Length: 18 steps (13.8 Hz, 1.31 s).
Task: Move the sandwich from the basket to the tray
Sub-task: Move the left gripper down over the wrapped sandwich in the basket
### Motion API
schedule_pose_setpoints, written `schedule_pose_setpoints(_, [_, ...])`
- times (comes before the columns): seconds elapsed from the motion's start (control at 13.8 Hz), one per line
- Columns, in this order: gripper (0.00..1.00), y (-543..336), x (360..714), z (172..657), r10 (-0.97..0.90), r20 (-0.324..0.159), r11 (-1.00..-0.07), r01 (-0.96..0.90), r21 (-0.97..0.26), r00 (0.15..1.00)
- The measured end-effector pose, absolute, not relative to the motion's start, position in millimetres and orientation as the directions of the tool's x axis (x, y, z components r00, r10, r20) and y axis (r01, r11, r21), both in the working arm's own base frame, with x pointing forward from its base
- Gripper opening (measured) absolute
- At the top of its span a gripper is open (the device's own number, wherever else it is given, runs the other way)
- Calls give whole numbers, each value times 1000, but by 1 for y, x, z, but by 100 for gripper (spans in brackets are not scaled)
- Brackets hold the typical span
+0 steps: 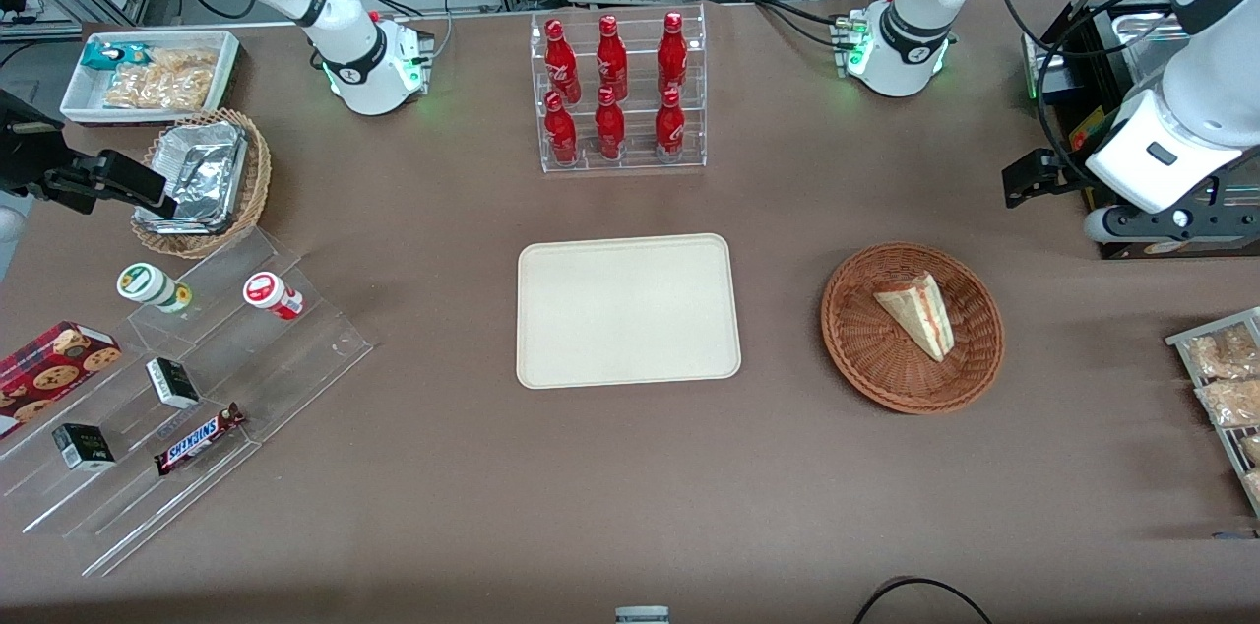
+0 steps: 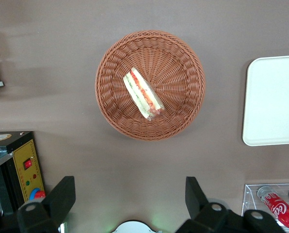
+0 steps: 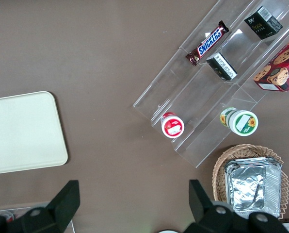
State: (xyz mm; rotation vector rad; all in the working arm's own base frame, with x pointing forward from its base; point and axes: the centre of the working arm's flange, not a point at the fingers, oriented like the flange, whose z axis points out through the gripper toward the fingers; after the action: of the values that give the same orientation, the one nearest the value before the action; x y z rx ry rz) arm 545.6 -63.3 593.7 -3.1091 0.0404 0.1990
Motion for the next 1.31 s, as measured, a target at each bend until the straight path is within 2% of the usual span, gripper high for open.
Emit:
schedule_pose_setpoints(0.36, [100, -63, 545, 584, -24, -155, -999, -28, -25, 988])
schedule_pose_setpoints(0.51, [100, -63, 547, 561, -23, -187, -999, -29, -27, 982])
schedule_pose_setpoints(0.65, [100, -63, 550, 528, -24, -190, -999, -30, -27, 982])
schedule_pose_setpoints(1.02, [100, -63, 544, 429, -27, -156, -999, -31, -22, 987])
schedule_pose_setpoints(1.31, [100, -60, 531, 373, 15, -92, -1000, 13, -18, 996])
